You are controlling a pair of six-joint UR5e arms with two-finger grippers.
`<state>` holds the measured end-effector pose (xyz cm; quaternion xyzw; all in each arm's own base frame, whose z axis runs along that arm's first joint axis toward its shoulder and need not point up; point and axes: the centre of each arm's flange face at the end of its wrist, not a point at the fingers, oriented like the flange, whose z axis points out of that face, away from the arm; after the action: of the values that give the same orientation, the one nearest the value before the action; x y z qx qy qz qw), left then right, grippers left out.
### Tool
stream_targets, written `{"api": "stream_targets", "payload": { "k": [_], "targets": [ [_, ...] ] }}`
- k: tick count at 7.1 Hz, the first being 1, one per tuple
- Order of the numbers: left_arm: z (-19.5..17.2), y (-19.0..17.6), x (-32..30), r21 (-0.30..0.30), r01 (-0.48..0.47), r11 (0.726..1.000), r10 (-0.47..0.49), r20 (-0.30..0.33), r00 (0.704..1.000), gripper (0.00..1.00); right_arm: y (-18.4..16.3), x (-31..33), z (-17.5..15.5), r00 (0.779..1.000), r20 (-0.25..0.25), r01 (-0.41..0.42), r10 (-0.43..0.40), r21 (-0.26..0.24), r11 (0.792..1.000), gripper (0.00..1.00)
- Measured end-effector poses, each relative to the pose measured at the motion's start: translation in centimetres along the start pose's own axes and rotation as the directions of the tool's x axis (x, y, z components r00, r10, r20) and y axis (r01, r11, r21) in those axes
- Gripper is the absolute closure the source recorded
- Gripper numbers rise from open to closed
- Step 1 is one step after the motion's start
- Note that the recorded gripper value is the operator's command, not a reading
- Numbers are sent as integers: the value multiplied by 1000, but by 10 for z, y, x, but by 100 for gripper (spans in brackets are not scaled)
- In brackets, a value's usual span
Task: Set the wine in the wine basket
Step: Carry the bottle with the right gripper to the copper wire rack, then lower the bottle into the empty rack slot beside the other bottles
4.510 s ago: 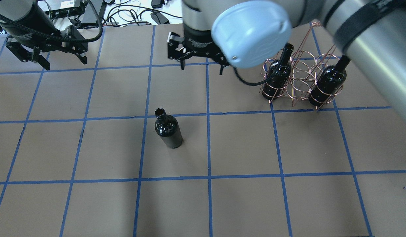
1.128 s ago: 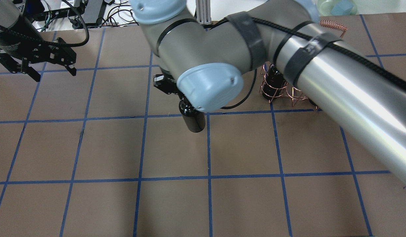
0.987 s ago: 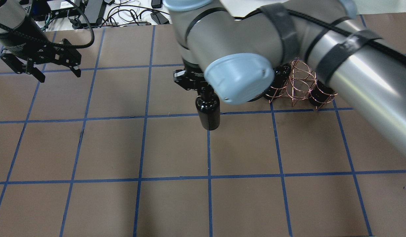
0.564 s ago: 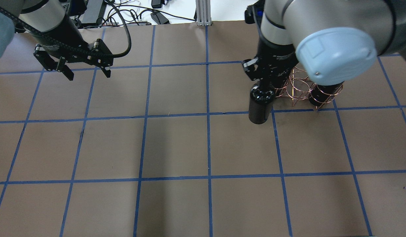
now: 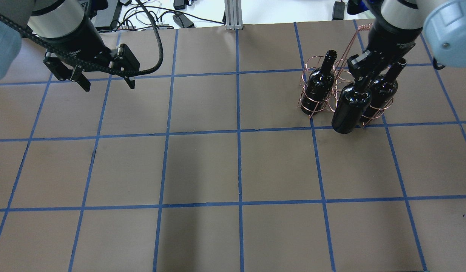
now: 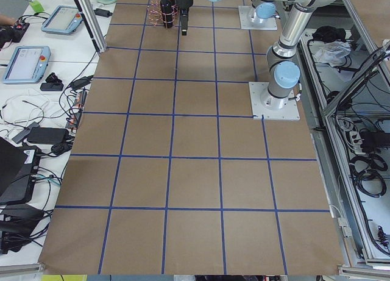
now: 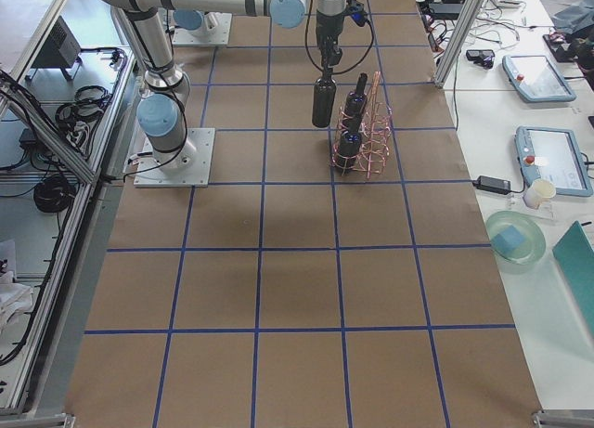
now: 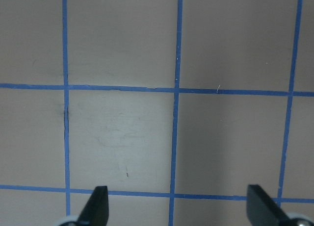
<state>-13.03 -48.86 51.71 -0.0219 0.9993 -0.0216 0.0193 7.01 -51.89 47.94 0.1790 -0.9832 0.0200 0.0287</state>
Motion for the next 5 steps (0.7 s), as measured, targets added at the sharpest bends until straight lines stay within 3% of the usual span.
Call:
{"api": "stream_targets", "payload": {
  "k": [3, 5],
  "targets": [
    [2, -3, 0, 6, -57, 998, 57, -5, 998, 0, -3, 20, -56, 1000, 11, -11, 11, 71, 997, 80],
    [7, -5, 2, -2, -60, 998, 60, -15, 998, 0, -30, 38, -55, 1000, 12, -7, 6, 117, 993, 80]
  ]
}}
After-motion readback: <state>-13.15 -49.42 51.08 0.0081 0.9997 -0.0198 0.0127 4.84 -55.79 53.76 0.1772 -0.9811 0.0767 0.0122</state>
